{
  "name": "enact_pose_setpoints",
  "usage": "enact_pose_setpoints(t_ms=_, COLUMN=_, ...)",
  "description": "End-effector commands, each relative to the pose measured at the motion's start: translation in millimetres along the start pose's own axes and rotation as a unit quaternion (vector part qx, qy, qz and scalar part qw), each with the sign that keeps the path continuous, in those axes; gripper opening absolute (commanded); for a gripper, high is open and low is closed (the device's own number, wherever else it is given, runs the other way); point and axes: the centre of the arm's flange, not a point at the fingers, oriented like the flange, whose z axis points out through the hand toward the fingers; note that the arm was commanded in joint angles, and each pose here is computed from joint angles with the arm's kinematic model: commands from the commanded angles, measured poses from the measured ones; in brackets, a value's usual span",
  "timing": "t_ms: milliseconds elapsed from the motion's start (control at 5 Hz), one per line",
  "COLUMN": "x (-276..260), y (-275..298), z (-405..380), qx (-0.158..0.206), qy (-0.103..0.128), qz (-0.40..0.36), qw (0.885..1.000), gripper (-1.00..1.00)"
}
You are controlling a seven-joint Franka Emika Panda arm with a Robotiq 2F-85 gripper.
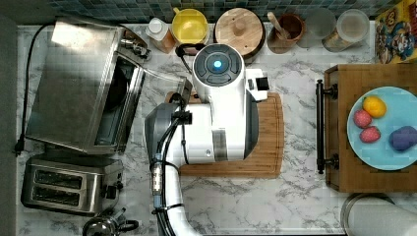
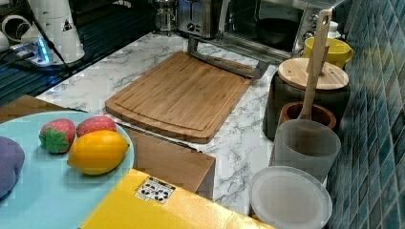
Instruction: Close the oven.
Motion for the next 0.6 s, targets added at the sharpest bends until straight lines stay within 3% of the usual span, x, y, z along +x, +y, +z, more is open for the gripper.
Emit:
enact_pose_setpoints(t_ms=200, x=0, y=0, z=0, qx=-0.001, qy=0.003, qz=-0.008, qw=1.000, gripper=-1.00)
enact_pose_setpoints(t_ms=600, x=1, y=40, z=46, qx=0.149, qy=-0.005, qz=-0.041, qw=0.988, gripper=-1.00)
